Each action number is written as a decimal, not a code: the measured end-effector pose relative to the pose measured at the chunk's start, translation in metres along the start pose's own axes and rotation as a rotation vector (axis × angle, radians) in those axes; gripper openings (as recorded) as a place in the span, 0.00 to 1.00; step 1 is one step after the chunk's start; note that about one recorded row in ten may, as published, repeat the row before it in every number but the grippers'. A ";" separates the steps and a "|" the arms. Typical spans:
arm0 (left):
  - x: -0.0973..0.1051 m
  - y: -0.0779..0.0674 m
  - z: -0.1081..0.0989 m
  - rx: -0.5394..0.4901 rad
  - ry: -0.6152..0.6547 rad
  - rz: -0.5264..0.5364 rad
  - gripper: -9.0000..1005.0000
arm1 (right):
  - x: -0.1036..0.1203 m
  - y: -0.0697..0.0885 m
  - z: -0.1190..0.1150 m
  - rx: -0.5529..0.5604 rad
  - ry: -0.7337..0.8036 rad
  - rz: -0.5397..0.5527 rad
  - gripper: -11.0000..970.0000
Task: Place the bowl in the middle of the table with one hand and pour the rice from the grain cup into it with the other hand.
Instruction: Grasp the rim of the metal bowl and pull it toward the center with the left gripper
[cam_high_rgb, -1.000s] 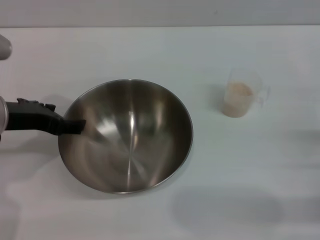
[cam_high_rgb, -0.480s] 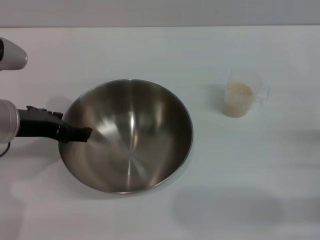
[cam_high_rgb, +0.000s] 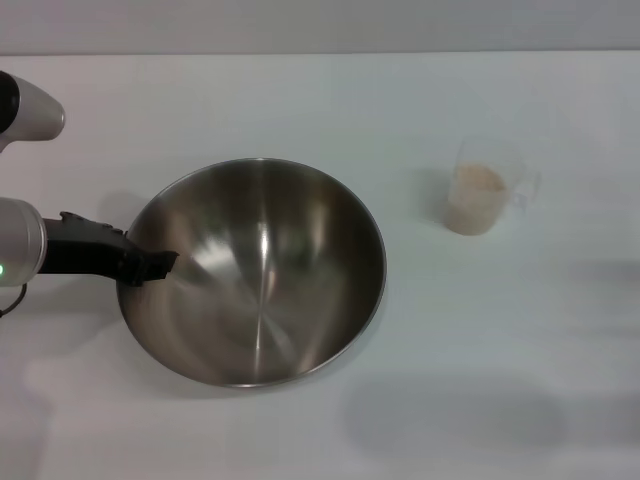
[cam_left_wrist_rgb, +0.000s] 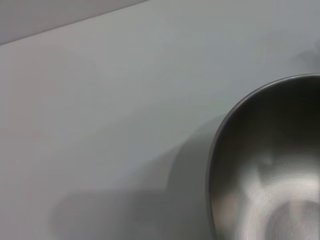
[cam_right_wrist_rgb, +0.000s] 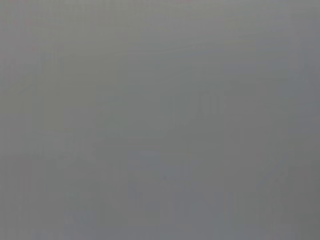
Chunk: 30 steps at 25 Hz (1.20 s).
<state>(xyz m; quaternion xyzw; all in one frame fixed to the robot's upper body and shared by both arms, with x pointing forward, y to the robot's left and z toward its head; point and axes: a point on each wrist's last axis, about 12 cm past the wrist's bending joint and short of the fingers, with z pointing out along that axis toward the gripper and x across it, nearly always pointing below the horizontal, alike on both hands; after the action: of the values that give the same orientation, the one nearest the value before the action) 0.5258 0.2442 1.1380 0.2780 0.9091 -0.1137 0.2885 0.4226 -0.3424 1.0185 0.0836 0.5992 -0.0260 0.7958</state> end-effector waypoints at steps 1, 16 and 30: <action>-0.001 0.000 0.000 0.001 -0.001 0.001 0.66 | 0.000 0.000 0.000 0.000 0.000 0.000 0.87; -0.007 -0.003 0.000 0.015 -0.007 0.015 0.10 | 0.000 0.000 0.000 0.000 0.000 0.000 0.86; -0.031 -0.002 -0.009 0.173 -0.064 -0.026 0.05 | 0.000 0.000 0.000 0.000 0.002 -0.002 0.87</action>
<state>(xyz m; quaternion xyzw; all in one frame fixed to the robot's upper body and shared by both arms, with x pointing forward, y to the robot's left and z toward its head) 0.5419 0.2317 1.1635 0.2865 0.8897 -0.2045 0.2907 0.4224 -0.3429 1.0183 0.0831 0.5999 -0.0269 0.7953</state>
